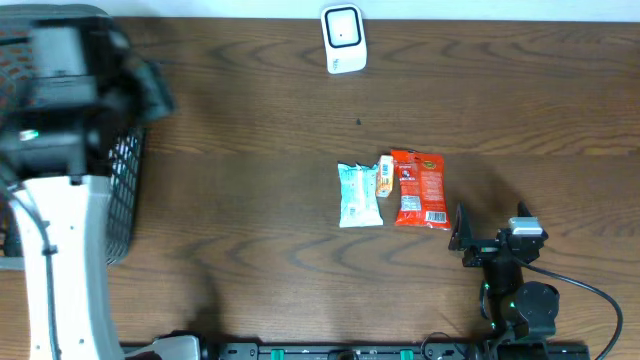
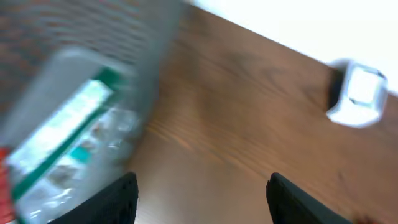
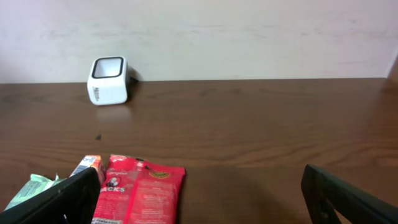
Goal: Scan the item barcode
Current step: 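Grasp the red stick snack in the basket with the left gripper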
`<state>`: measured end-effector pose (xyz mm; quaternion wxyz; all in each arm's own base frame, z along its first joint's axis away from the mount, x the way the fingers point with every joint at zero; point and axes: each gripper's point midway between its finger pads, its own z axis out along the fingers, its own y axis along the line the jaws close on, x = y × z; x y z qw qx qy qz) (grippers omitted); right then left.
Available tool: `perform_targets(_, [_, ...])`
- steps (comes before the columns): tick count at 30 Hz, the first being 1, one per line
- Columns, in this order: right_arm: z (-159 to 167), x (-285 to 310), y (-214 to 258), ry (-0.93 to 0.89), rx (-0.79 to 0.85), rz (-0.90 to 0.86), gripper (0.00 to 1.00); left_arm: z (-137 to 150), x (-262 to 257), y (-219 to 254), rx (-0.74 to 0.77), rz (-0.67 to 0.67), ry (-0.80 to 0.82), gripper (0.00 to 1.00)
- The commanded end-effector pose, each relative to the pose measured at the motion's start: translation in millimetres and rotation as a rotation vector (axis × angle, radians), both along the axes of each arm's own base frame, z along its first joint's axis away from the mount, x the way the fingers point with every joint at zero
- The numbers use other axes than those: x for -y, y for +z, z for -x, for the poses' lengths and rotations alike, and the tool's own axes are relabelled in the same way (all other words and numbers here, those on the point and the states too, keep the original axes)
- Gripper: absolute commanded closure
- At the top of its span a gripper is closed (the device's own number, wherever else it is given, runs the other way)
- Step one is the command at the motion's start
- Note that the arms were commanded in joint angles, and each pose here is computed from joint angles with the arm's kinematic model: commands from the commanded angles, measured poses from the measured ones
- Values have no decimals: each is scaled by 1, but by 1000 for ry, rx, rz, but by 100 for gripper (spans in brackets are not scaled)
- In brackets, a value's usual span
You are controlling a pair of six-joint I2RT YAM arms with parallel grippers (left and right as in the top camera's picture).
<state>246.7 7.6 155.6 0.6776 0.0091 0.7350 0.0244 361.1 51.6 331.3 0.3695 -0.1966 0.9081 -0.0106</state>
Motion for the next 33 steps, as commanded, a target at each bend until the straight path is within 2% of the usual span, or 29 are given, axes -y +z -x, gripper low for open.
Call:
perform_targets(1, [0,3,0,-16,0,-16,1,16,-59,-2,-29,-24,150,33])
perform_targets(2, [0,3,0,-16,0,-16,1,26,-86,-10,-57,-7,237,33])
perform_targets(5, [0,3,0,-16,0,-16,1,43,-124,-25,-101,12,354,32])
perform_targets(9, [0,3,0,-16,0,-16,1,81,-183,-58,-196,29,612,32])
perform_targets(14, [0,3,0,-16,0,-15,1,112,-217,-107,-310,75,762,32])
perform_targets(21, [0,3,0,-16,0,-16,1,135,-241,-178,-463,97,833,27])
perform_targets(24, [0,3,0,-16,0,-16,1,135,-242,-211,-531,116,813,27])
perform_targets(33, [0,3,0,-16,0,-16,1,127,-250,-262,-614,138,778,27])
